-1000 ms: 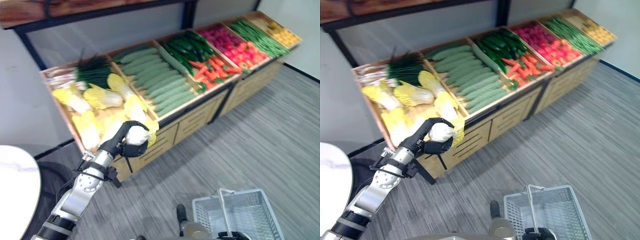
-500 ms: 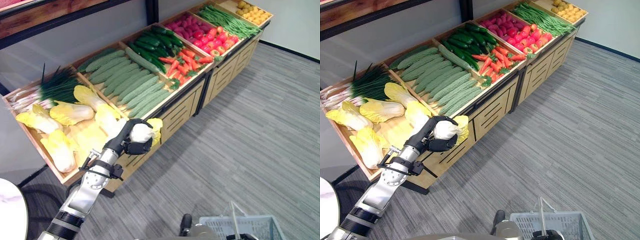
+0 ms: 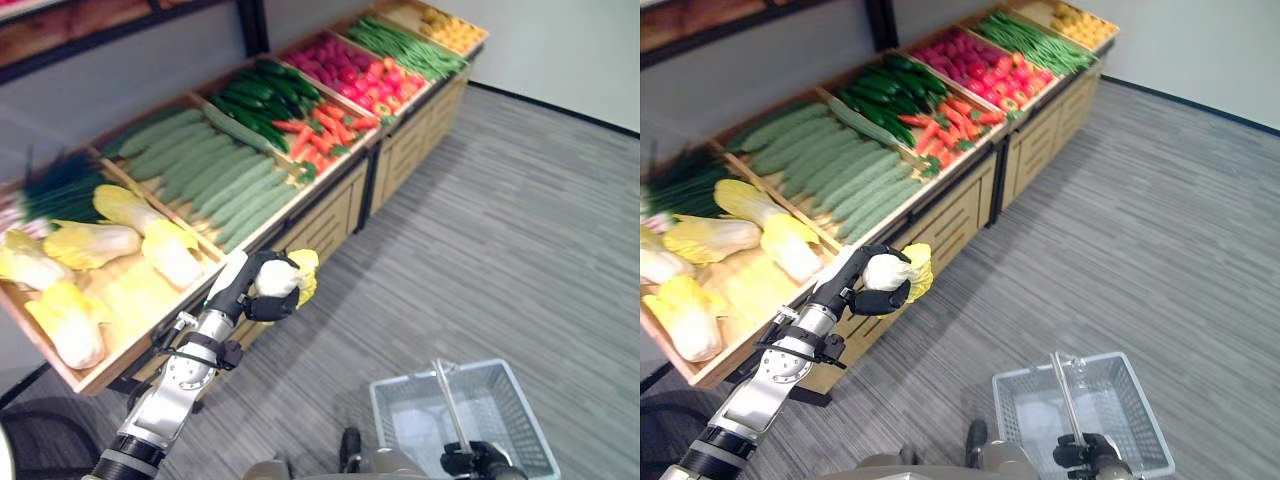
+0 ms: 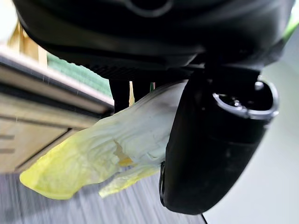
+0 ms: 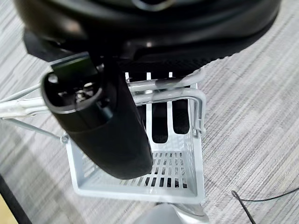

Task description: Get the vegetables into the basket

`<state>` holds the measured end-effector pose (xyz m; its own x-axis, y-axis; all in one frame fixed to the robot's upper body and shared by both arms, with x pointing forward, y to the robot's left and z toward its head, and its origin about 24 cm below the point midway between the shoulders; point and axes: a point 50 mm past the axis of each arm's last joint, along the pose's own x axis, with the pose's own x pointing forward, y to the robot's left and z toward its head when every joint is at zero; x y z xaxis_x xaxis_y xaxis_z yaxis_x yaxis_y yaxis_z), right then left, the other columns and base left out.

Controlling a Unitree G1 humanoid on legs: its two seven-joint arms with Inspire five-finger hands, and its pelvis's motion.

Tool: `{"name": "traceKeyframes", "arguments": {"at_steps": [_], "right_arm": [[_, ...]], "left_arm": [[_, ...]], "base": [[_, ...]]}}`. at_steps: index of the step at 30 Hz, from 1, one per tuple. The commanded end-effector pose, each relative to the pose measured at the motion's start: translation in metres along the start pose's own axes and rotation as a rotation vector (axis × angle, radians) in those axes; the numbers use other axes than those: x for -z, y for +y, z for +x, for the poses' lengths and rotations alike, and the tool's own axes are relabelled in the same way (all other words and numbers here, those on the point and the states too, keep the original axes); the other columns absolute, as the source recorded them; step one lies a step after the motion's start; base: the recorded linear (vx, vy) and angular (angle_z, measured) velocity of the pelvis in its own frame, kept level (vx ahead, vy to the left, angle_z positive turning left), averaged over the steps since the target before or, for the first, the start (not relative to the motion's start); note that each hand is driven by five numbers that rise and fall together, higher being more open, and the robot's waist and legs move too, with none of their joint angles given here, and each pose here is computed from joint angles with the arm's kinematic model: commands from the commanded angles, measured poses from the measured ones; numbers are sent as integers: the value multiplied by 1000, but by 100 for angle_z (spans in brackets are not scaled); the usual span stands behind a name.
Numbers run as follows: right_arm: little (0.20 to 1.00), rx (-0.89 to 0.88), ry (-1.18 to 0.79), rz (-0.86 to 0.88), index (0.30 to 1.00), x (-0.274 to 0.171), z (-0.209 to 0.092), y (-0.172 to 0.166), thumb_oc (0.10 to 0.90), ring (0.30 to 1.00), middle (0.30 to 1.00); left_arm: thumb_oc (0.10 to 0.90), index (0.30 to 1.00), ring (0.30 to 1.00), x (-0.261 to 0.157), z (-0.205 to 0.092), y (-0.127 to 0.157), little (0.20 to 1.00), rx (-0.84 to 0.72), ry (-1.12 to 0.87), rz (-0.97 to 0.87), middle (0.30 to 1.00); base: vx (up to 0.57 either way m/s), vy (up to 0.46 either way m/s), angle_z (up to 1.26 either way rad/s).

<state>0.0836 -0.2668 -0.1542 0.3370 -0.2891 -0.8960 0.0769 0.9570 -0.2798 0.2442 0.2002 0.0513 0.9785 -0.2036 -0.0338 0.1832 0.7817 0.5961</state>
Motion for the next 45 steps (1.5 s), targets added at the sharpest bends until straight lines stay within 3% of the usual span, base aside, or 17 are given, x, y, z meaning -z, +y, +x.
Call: {"name": "traceKeyframes", "arguments": {"at_steps": [1, 11, 21, 29, 37, 45], "right_arm": [[300, 51, -2, 57, 300, 2, -1, -13, 400, 300, 300], [300, 44, -41, 154, 300, -12, 1, -3, 400, 300, 300], [300, 15, -85, 71, 300, -21, 2, 4, 400, 300, 300], [300, 18, -86, 71, 300, -20, 1, 3, 400, 300, 300], [300, 28, -106, 113, 300, -30, 2, -8, 400, 300, 300], [300, 24, -322, -46, 300, -91, -2, -7, 400, 300, 300]], "left_arm": [[400, 300, 300, -66, 8, 42, 300, -159, -344, 56, 300], [400, 300, 300, -66, 8, 52, 300, -190, -346, 84, 300], [400, 300, 300, -50, -1, 58, 300, -212, -265, 98, 300], [400, 300, 300, -40, 4, 46, 300, -175, -218, 49, 300], [400, 300, 300, -1, -2, 31, 300, -105, -32, 44, 300], [400, 300, 300, 18, -2, 11, 300, 6, 43, 29, 300]], "base": [[9, 248, -45], [-54, 263, -59], [-11, -76, -68], [17, -289, 2], [17, -341, 16], [32, 143, -39]]}}
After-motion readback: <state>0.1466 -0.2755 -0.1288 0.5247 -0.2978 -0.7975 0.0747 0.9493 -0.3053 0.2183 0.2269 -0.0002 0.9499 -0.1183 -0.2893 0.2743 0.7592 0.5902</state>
